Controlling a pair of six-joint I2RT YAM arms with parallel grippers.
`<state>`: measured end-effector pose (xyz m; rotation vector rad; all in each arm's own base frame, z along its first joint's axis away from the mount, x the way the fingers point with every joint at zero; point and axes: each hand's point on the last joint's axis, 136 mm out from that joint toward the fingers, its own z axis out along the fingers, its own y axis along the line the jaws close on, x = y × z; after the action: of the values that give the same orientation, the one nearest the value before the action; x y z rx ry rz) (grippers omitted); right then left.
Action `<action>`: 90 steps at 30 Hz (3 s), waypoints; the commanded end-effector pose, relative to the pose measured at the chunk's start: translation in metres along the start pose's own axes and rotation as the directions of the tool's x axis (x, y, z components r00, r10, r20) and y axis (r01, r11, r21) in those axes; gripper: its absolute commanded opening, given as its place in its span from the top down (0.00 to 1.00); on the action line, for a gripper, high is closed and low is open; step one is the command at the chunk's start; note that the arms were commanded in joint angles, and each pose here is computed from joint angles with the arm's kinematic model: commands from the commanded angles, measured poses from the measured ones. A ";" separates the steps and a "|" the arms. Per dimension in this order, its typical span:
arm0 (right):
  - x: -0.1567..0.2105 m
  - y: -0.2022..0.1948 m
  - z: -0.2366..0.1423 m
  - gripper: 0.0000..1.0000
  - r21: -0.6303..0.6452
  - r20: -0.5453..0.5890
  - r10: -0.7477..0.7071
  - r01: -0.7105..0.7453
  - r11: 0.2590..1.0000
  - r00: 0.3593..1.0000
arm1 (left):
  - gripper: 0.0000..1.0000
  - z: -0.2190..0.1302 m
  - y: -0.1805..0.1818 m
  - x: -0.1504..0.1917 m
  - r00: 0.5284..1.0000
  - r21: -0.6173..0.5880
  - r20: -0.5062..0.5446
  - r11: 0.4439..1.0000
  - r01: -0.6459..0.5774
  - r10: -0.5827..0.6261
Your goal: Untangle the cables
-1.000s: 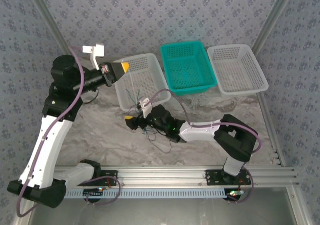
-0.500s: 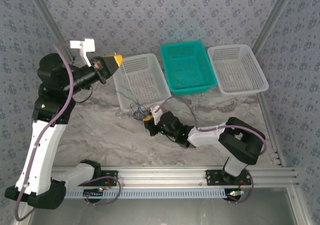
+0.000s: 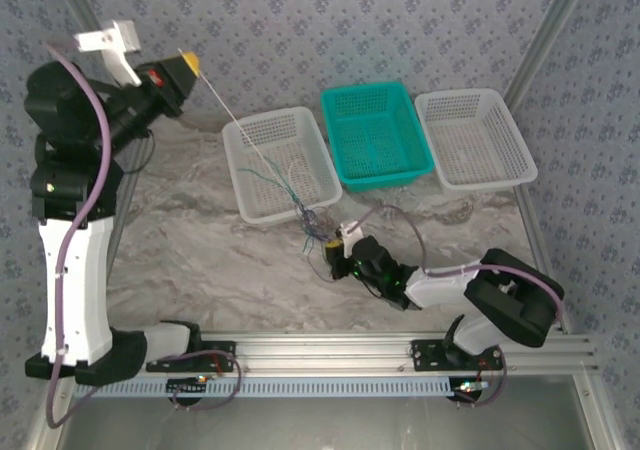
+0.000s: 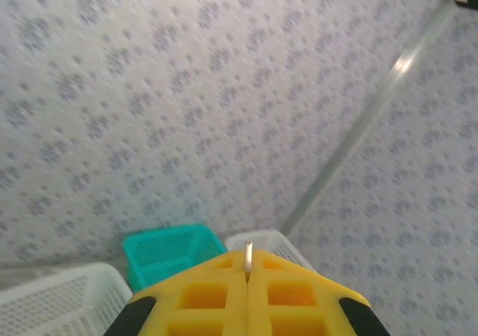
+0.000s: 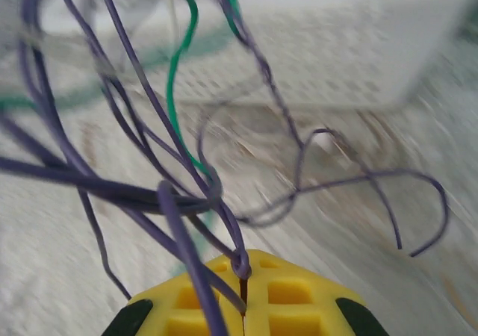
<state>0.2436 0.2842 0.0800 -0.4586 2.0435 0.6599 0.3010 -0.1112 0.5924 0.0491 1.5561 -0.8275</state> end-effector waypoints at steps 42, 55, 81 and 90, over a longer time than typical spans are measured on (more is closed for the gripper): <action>-0.050 -0.009 -0.031 0.12 -0.019 -0.283 -0.078 0.075 0.997 0.956 | 1.00 0.063 -0.037 0.125 0.947 0.247 -0.312 0.956 0.159 -0.077; 0.000 -0.046 0.014 0.21 0.001 -0.311 0.032 -0.033 0.999 0.950 | 1.00 0.051 -0.035 0.131 0.946 0.241 -0.310 0.955 0.172 -0.092; 0.023 -0.069 -0.001 1.00 0.299 -0.274 -0.058 0.142 0.944 0.960 | 1.00 0.018 -0.020 0.093 0.977 0.133 -0.195 0.985 0.111 -0.084; 0.006 -0.143 -0.100 1.00 0.663 -0.067 0.313 -0.192 0.724 0.947 | 1.00 -0.028 0.055 0.057 0.992 -0.180 -0.079 0.980 0.086 -0.102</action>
<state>0.2682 0.1656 0.0892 -0.0992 2.2894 0.1956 0.2959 -0.1033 0.5216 -0.0552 1.6837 -0.8594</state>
